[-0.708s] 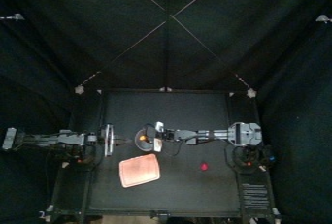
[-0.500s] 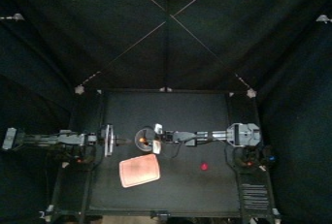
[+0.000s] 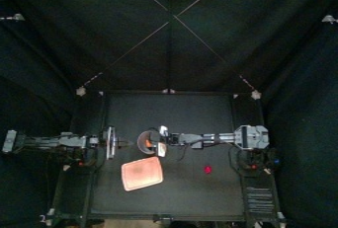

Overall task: Pick the tangerine then place it in the grey bowl
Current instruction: Drop tangerine in the grey bowl and return to neutral

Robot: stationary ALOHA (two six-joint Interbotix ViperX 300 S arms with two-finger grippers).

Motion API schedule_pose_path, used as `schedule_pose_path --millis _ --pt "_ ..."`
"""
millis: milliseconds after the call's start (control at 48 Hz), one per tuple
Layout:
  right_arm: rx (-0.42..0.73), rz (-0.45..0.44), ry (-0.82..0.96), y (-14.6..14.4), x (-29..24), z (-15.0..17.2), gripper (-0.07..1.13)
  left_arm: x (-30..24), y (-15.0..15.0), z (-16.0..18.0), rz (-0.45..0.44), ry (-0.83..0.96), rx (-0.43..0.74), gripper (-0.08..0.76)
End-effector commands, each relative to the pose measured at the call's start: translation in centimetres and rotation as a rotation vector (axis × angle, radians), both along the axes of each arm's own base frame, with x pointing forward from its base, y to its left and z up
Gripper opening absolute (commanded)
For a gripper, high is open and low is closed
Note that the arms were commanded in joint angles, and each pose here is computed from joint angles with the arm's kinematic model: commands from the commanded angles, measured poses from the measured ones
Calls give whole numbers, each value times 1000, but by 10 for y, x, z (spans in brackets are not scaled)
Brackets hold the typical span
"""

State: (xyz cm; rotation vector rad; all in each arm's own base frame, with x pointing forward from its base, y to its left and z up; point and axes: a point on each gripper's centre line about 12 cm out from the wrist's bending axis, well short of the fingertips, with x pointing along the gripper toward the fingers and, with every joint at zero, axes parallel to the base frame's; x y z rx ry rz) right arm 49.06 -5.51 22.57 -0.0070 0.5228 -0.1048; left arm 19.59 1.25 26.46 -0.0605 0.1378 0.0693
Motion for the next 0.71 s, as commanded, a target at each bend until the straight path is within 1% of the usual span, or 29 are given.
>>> schedule_pose_path --millis 21,188,333,458,625,708 --pt "8 -9 -100 2 -26 41 929 2 0 4 1 -17 0 30" --pt "28 -12 -219 9 -65 47 929 1 0 3 1 -21 3 30" --pt "34 -18 -309 13 -103 43 929 1 0 3 1 -23 3 30" --pt "50 -19 -400 21 -132 50 929 0 0 2 1 -24 5 30" --pt "43 5 -551 31 -168 58 929 0 0 2 2 -56 7 30" --pt "39 6 -587 32 -181 54 929 -1 0 1 4 -76 9 30"
